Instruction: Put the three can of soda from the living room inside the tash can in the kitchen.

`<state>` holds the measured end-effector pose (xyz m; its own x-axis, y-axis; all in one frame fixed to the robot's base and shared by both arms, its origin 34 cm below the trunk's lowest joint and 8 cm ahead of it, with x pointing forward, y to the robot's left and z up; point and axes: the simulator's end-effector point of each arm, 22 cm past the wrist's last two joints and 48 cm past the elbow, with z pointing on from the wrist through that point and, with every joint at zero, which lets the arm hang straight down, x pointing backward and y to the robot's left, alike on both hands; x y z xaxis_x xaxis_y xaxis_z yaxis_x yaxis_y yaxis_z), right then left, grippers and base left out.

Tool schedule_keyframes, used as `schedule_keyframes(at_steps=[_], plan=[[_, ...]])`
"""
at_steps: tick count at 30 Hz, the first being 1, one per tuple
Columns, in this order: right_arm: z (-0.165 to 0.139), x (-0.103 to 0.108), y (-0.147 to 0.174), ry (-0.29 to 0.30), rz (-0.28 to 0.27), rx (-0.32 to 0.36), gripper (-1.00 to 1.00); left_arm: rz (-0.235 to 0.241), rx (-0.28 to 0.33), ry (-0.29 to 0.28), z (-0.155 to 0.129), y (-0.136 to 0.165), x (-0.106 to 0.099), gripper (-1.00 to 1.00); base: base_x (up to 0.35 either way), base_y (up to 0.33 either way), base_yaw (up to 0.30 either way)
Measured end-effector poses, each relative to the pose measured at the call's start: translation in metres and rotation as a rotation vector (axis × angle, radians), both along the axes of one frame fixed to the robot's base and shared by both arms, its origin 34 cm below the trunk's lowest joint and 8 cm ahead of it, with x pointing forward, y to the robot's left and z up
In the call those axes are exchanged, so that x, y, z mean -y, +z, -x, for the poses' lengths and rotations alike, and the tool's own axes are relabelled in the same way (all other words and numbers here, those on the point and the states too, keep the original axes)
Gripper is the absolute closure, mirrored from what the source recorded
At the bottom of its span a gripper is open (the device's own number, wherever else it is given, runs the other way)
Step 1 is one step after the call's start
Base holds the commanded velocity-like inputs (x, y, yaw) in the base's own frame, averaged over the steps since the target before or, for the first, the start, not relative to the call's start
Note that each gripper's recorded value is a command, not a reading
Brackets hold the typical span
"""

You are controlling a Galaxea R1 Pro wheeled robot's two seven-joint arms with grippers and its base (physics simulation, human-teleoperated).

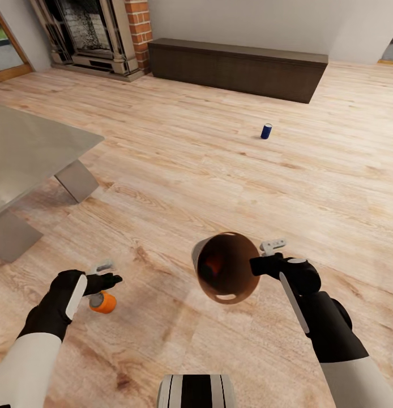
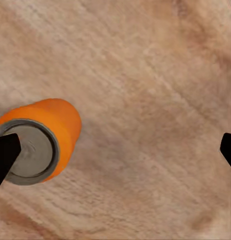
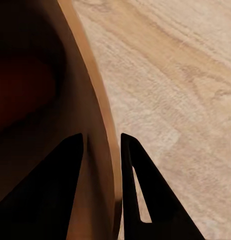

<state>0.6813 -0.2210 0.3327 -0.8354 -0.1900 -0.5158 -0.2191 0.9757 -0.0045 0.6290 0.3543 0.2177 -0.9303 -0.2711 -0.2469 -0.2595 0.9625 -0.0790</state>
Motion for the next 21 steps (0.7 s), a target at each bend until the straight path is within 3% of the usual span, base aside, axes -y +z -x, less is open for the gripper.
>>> schedule_keyframes(at_steps=[4,10,21], plan=[[0.000,-0.004,0.000,0.000,0.000,0.001,1.00,-0.011,0.097,0.047,-0.028,0.040,-0.020,-1.00,0.000,0.000,0.000],[0.005,-0.018,-0.001,0.008,-0.005,-0.021,1.00,-0.031,0.176,0.046,-0.050,0.081,-0.027,-1.00,0.000,0.000,0.000],[0.005,-0.022,0.003,0.009,0.013,-0.031,1.00,-0.053,0.181,0.047,-0.052,0.090,-0.031,-1.00,0.000,0.000,0.000]])
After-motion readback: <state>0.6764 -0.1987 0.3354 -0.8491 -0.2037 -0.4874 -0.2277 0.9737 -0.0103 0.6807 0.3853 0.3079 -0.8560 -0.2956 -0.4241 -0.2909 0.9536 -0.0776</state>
